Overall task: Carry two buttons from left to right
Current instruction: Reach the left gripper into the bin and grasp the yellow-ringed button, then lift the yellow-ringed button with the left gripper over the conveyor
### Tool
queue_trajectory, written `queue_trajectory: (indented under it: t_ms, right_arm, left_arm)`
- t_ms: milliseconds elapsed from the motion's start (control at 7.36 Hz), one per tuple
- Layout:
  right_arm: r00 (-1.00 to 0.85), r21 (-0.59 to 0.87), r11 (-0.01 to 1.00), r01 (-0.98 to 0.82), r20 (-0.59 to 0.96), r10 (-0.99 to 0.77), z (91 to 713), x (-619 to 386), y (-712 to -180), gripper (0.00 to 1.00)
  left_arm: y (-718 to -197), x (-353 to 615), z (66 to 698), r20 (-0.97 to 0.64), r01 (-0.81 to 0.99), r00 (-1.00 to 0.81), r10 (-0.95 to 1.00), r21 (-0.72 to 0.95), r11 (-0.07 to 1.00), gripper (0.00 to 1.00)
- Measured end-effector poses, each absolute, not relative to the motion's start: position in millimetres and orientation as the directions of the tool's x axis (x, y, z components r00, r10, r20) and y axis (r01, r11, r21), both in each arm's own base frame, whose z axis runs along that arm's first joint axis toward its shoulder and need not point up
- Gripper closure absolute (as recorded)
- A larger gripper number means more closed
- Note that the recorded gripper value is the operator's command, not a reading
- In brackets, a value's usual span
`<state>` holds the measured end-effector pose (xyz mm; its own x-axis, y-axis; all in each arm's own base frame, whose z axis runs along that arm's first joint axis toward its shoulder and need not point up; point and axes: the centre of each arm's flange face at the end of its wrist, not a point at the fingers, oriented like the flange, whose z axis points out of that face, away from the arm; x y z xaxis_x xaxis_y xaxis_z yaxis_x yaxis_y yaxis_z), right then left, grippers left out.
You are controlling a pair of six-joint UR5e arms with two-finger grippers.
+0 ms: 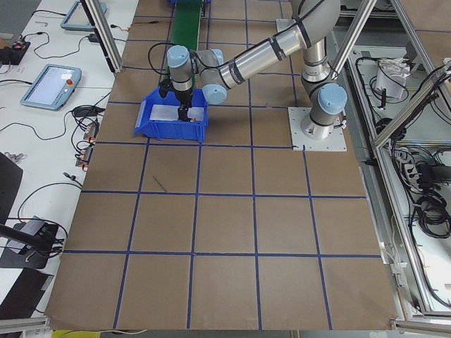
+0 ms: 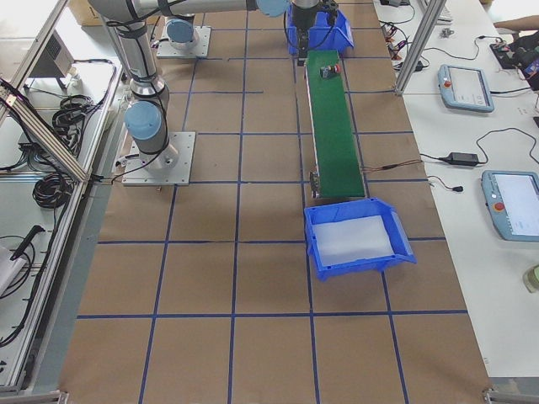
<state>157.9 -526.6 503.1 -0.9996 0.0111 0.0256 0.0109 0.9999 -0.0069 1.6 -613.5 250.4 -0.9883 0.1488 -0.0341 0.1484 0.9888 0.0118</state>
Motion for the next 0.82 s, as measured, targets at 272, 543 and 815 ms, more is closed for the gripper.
queue_trajectory:
  t_ms: [272,543,815]
  right_arm:
    - [-1.0,-0.007,1.0,0.011,0.026,0.011,503,158,-527,0.0]
    - [-1.0,-0.007,1.0,0.011,0.026,0.011,503,158,-527,0.0]
    - [-1.0,-0.007,1.0,0.011,0.027,0.011,503,158,-527,0.0]
  left_arm:
    - [-616,1,246,-0.022,0.152,-0.988,0.152,0.005,0.988,0.05]
    - [-620,-3,238,-0.018,0.158,-0.987,0.158,-0.004,0.987,0.1]
    - [-624,-3,229,-0.02,0.161,-0.987,0.161,-0.011,0.987,0.15]
